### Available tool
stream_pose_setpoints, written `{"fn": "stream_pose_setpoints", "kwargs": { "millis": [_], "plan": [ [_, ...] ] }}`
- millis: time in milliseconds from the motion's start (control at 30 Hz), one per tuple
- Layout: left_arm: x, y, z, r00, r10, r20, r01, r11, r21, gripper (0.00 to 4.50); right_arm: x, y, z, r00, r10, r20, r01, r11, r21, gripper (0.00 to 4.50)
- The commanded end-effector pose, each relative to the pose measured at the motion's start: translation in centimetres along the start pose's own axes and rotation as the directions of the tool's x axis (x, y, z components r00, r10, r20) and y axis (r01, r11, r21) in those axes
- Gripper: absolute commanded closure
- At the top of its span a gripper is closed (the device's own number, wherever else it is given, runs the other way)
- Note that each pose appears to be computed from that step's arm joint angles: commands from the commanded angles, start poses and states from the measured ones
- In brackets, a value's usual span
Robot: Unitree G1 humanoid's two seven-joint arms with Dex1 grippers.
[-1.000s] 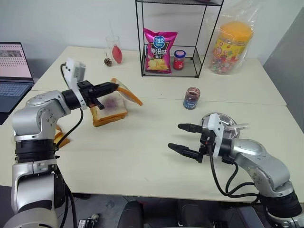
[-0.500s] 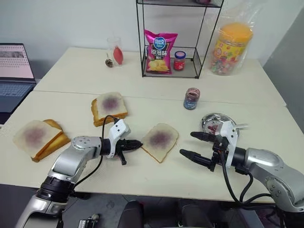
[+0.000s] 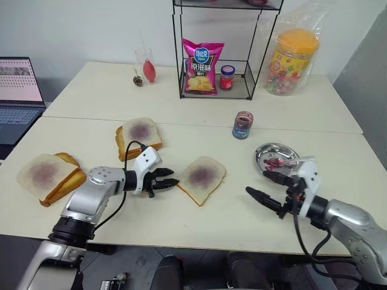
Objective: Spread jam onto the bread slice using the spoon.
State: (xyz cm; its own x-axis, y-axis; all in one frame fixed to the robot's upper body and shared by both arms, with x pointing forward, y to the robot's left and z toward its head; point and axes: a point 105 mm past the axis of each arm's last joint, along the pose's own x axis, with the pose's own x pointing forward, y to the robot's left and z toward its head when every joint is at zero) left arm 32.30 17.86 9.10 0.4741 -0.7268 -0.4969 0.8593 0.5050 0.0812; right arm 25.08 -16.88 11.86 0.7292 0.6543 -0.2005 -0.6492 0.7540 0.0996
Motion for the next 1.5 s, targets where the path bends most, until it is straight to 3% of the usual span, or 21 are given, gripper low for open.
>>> {"fn": "stream_pose_setpoints", "kwargs": {
  "millis": [33, 200, 300, 567, 700, 1000, 1133, 1500],
  "plan": [
    [-2.1, 1.6, 2.4, 0.999, 0.046, 0.025, -0.048, 0.995, 0.087, 1.55, -2.4, -3.1, 1.1, 0.984, -0.162, 0.078, 0.153, 0.982, 0.111, 0.0],
    [-1.5, 0.0, 7.0, 0.987, -0.059, 0.147, 0.039, 0.99, 0.137, 0.55, -4.6, -7.3, 1.0, 0.904, -0.397, 0.157, 0.321, 0.875, 0.363, 0.0],
    [-0.6, -2.9, 12.1, 0.942, -0.22, 0.253, 0.155, 0.955, 0.254, 0.03, -4.2, -9.9, 0.0, 0.851, -0.503, 0.153, 0.307, 0.711, 0.633, 0.0],
    [1.2, -6.8, 15.2, 0.882, -0.396, 0.257, 0.274, 0.873, 0.403, 0.03, -2.3, -13.7, -1.5, 0.807, -0.58, 0.109, 0.215, 0.459, 0.862, 0.0],
    [1.3, -6.8, 15.0, 0.881, -0.401, 0.25, 0.28, 0.869, 0.407, 0.03, -1.4, -14.9, -1.8, 0.804, -0.585, 0.105, 0.192, 0.422, 0.886, 0.0],
    [1.5, -7.0, 14.5, 0.879, -0.406, 0.251, 0.291, 0.873, 0.392, 0.03, 1.5, -15.2, -1.0, 0.835, -0.53, 0.146, 0.125, 0.442, 0.888, 0.0],
    [1.8, -7.0, 14.5, 0.88, -0.401, 0.254, 0.287, 0.875, 0.39, 0.0, 2.0, -15.8, -1.3, 0.831, -0.539, 0.141, 0.132, 0.437, 0.89, 0.57],
    [2.3, -6.5, 14.3, 0.89, -0.378, 0.255, 0.264, 0.883, 0.388, 0.0, 2.9, -15.8, -1.0, 0.844, -0.511, 0.163, 0.107, 0.459, 0.882, 3.23]
  ]
}}
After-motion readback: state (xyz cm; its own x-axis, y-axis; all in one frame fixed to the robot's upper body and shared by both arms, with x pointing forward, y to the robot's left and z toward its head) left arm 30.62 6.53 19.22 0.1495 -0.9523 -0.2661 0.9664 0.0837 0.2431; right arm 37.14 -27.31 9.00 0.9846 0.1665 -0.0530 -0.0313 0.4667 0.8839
